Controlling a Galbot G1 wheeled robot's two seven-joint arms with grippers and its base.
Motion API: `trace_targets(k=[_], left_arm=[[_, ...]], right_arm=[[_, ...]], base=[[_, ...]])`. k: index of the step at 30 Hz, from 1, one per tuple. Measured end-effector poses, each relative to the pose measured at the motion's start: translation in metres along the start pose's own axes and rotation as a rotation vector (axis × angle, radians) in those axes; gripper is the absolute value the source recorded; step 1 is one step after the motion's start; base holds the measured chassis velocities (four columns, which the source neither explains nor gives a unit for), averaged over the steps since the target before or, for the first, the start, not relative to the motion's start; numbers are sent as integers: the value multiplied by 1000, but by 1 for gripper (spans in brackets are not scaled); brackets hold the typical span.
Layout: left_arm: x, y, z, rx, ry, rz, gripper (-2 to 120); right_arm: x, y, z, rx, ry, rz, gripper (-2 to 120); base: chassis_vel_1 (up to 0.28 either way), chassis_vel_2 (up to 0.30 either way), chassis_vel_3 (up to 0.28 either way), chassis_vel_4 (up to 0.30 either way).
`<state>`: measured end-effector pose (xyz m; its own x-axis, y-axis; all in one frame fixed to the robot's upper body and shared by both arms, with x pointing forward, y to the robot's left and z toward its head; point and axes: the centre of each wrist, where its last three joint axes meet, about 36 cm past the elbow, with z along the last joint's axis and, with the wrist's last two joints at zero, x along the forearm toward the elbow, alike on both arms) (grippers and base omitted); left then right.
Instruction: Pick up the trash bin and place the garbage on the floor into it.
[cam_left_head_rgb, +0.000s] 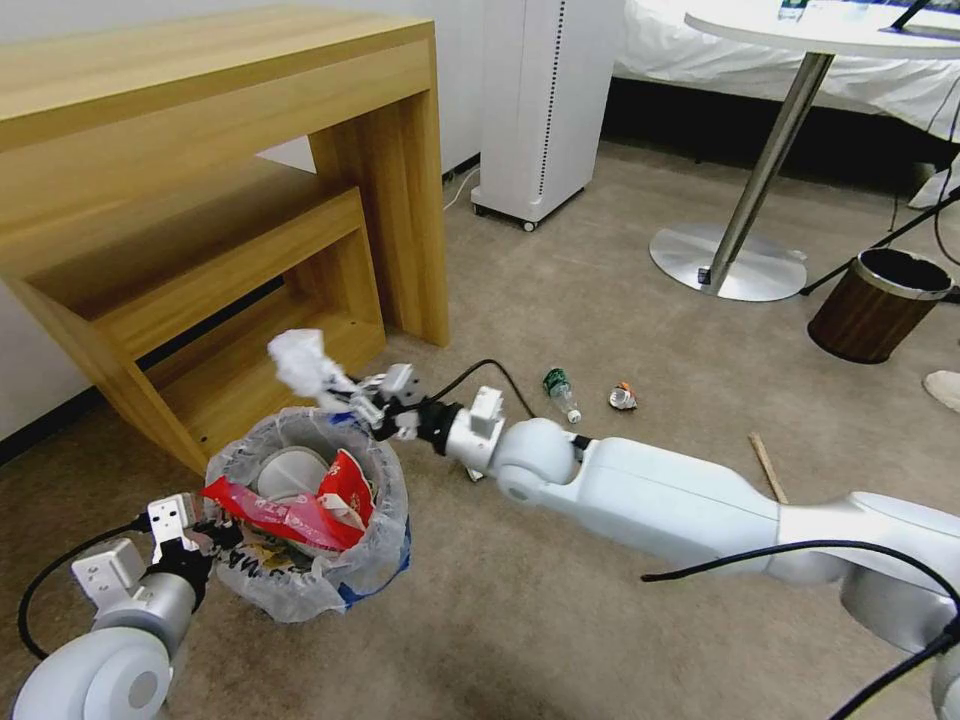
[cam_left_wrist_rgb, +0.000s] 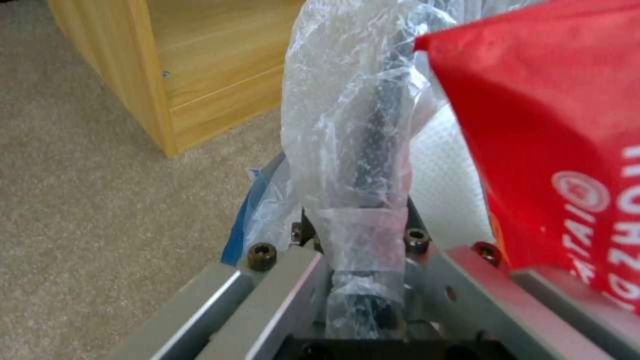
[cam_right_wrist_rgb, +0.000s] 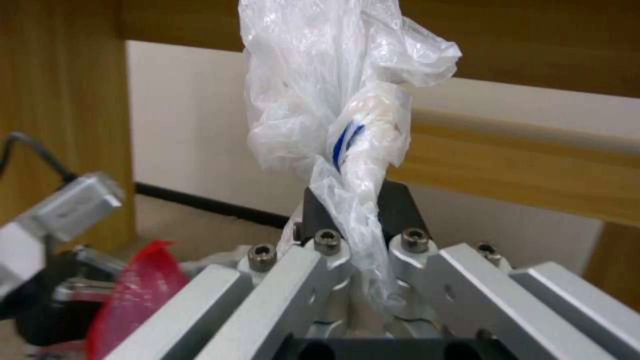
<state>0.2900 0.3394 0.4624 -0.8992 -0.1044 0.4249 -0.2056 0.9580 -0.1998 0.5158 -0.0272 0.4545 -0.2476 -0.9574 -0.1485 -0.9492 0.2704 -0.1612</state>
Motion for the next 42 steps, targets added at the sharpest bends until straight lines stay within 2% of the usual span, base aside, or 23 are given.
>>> trace_targets(k=[10, 20, 23, 25, 28, 29, 32, 33, 36, 37, 39, 42], left_arm=[[-1, 1, 3, 8, 1, 0, 1], [-2, 3, 3, 8, -2, -4, 1], [-3, 4, 4, 10, 1, -5, 1], [-4, 4, 4, 11, 1, -6, 1], [-5, 3, 5, 11, 2, -4, 1], [-5, 3, 5, 11, 2, -4, 1], [-7, 2, 7, 13, 6, -5, 1], [-7, 2, 7, 13, 6, -5, 1], [-7, 2, 10, 15, 7, -8, 1], [-7, 2, 10, 15, 7, -8, 1], [-7, 2, 10, 15, 5, -9, 1], [-7, 2, 10, 15, 5, -9, 1]], right_arm=[[-19, 5, 33, 43, 32, -63, 1], [-9, 5, 43, 75, 60, -74, 3], [9, -1, 48, 82, 84, -62, 18], [14, -2, 50, 82, 87, -58, 22], [29, -6, 52, 84, 103, -47, 36], [29, -6, 52, 84, 103, -47, 36], [36, -7, 54, 84, 108, -40, 50], [36, -7, 54, 84, 108, -40, 50], [38, -8, 54, 90, 112, -38, 65], [38, -8, 54, 90, 112, -38, 65], [37, -8, 54, 89, 114, -36, 75], [35, -6, 53, 85, 108, -37, 83]], base=[[0, 0, 0, 0], [0, 0, 0, 0], [0, 0, 0, 0], [0, 0, 0, 0], [0, 0, 0, 0], [0, 0, 0, 0], [0, 0, 0, 0], [0, 0, 0, 0], [0, 0, 0, 0], [0, 0, 0, 0], [0, 0, 0, 0], [0, 0, 0, 0]])
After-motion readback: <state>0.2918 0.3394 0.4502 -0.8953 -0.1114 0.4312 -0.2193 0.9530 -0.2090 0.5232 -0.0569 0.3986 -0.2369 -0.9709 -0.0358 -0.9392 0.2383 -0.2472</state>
